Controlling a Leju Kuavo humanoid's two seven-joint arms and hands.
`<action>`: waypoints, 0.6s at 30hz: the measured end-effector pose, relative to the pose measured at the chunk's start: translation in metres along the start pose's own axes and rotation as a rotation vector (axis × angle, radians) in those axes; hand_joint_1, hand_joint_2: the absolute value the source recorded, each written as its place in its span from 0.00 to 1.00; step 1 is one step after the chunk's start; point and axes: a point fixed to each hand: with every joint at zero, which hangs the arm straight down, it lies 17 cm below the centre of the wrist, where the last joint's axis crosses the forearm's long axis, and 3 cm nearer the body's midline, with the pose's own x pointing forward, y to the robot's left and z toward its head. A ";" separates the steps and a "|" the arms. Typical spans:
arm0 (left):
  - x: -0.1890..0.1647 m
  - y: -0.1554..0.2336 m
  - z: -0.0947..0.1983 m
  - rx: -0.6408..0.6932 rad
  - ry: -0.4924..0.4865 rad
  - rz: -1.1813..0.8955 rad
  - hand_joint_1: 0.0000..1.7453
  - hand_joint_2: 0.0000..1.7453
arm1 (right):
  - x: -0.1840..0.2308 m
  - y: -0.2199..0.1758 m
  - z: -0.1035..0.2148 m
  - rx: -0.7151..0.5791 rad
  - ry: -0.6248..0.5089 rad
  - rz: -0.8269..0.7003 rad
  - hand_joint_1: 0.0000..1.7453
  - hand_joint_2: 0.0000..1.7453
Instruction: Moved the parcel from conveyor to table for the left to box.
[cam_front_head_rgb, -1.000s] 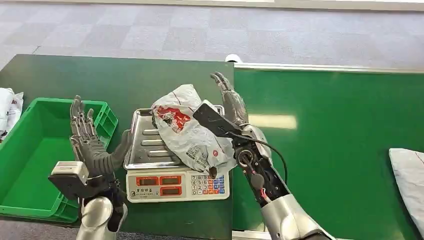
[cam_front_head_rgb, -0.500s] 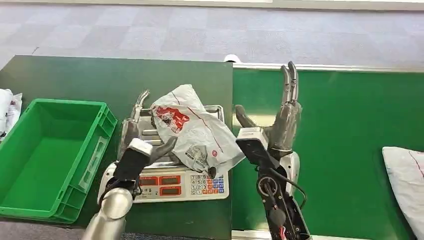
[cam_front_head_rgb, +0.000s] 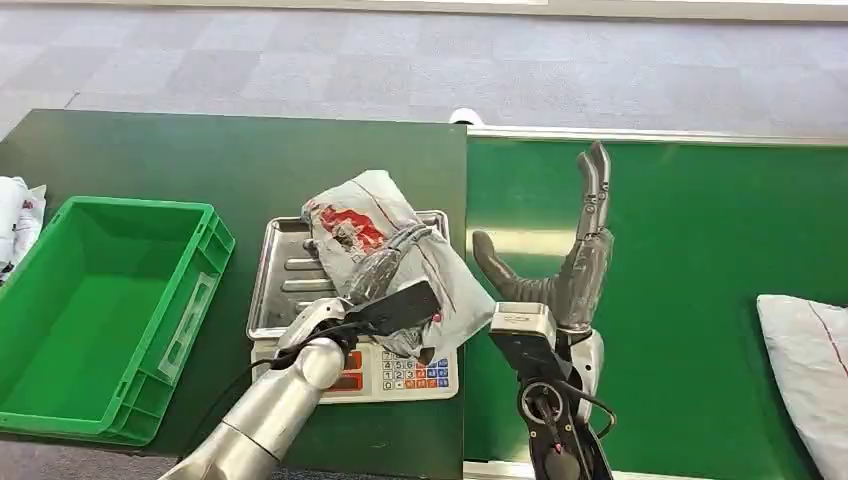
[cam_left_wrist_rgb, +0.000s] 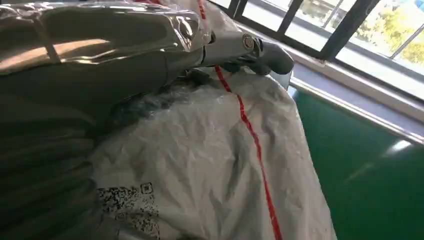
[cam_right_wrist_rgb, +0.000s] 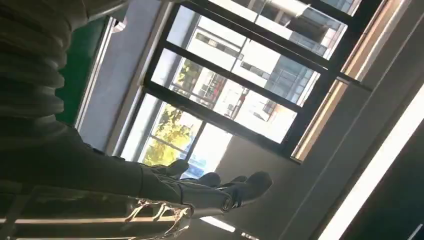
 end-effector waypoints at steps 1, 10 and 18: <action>-0.001 -0.006 -0.001 -0.018 0.003 -0.010 0.00 1.00 | 0.000 0.000 0.000 0.002 0.003 -0.006 0.00 1.00; -0.006 -0.028 -0.004 -0.102 0.014 -0.026 0.98 1.00 | -0.001 0.002 0.000 0.007 0.009 -0.028 0.00 1.00; -0.008 -0.026 -0.008 -0.111 0.000 0.010 0.94 1.00 | -0.003 0.002 0.000 0.011 0.015 -0.033 0.00 1.00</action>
